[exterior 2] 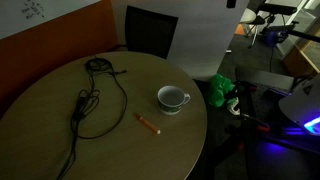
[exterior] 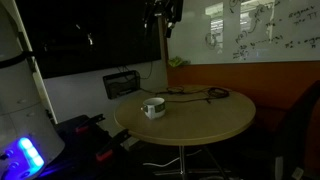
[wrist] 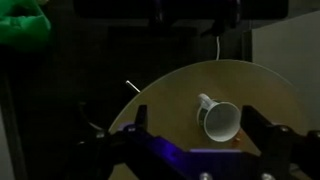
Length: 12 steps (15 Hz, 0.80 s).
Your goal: Put the marker in the cup
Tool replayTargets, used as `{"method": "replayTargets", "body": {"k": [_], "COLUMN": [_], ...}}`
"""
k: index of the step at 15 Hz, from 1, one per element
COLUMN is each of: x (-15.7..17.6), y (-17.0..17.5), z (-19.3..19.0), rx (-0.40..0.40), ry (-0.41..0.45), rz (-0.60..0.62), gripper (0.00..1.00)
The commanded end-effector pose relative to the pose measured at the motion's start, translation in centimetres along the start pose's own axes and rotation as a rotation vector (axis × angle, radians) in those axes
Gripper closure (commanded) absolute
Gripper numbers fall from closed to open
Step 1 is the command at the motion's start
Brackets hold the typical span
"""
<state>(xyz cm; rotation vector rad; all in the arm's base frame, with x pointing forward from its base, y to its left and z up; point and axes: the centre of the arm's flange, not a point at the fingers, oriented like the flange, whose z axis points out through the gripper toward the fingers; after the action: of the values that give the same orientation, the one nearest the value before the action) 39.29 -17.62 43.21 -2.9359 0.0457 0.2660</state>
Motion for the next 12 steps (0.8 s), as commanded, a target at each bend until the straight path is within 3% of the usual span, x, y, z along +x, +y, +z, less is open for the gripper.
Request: {"method": "replayTargets", "body": {"k": [1, 7, 12], "x": [0.0, 0.3, 1.9], "y": [0.0, -1.2, -7.6], "z": [0.0, 0.6, 4.2], "rx": [0.000, -0.025, -0.066], "ry": [0.000, 0.016, 0.040], "rz": [0.000, 0.005, -0.048], "gripper": [0.00, 0.00, 0.00]}}
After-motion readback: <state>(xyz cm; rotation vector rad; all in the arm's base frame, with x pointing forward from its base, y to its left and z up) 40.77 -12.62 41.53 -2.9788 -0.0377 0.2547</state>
